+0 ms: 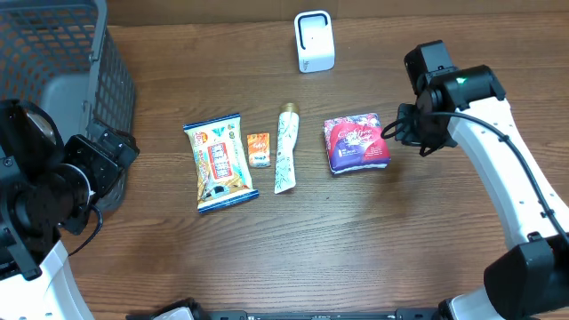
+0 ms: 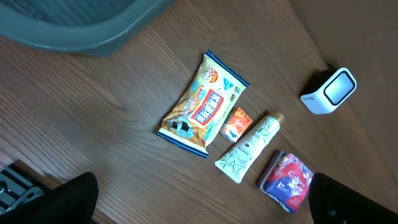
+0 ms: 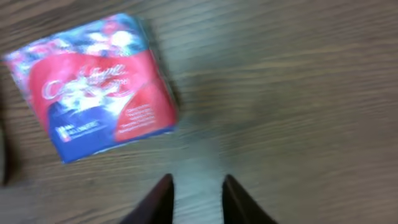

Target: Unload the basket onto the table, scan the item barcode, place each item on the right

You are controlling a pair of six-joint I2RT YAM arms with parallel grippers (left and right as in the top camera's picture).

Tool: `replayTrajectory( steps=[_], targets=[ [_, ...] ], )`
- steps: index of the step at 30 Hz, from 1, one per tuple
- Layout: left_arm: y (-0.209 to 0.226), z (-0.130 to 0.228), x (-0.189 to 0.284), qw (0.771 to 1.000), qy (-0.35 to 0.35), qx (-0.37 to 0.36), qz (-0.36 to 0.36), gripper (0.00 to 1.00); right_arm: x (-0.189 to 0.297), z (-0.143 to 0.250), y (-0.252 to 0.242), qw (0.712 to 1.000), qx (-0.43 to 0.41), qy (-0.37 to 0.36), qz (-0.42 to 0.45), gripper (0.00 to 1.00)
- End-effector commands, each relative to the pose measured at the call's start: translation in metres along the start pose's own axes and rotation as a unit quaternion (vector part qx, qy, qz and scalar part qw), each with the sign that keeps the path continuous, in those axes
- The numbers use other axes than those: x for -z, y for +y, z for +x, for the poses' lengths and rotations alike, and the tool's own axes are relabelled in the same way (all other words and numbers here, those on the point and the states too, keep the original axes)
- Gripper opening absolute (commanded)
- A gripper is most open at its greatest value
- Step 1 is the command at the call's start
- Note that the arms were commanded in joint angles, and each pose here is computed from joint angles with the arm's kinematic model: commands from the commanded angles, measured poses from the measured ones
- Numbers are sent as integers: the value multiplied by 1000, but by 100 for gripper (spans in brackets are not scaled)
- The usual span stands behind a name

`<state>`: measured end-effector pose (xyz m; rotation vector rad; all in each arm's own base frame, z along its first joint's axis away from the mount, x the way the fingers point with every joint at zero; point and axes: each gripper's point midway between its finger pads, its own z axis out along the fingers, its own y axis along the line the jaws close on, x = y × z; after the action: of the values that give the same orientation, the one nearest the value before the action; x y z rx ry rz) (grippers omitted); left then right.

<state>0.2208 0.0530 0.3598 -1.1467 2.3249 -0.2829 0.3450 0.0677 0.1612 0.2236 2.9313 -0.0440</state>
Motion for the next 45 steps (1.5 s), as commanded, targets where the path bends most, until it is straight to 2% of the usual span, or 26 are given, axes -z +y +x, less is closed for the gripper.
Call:
replayTrajectory(
  steps=[1, 5, 7, 9, 18, 23, 28, 32, 35, 36, 40, 42, 45],
  targets=[
    [1, -1, 2, 1000, -4, -2, 1, 100, 3, 0, 35, 994, 60, 6, -87, 35],
    [1, -1, 2, 1000, -4, -2, 1, 100, 6, 0, 60, 988, 107, -11, -111, 46],
    [1, -1, 2, 1000, -4, -2, 1, 100, 4, 5, 79, 984, 145, -21, -104, 58],
    [1, -1, 2, 1000, -4, -2, 1, 100, -4, 8, 89, 982, 168, -31, -80, 63],
    [1, -1, 2, 1000, -4, -2, 1, 100, -63, 16, 120, 968, 239, -55, 55, 68],
    [1, -1, 2, 1000, -4, -2, 1, 100, -88, 24, 139, 960, 267, -55, 72, 70],
    [1, -1, 2, 1000, -4, -2, 1, 100, -116, 28, 139, 954, 278, -42, 106, 69],
    [1, -1, 2, 1000, -4, -2, 1, 100, -127, 29, 134, 955, 267, -37, 124, 66],
    [1, -1, 2, 1000, -4, -2, 1, 100, -126, 26, 132, 958, 248, -47, 132, 56],
    [1, -1, 2, 1000, -3, -2, 1, 100, -126, 26, 132, 960, 243, -48, 131, 49],
    [1, -1, 2, 1000, -4, -2, 1, 100, -127, 24, 132, 961, 239, -51, 130, 45],
    [1, -1, 2, 1000, -4, -2, 1, 100, -130, 24, 133, 961, 238, -55, 128, 36],
    [1, -1, 2, 1000, -4, -2, 1, 100, -133, 27, 131, 964, 226, -54, 128, 16]
  ],
)
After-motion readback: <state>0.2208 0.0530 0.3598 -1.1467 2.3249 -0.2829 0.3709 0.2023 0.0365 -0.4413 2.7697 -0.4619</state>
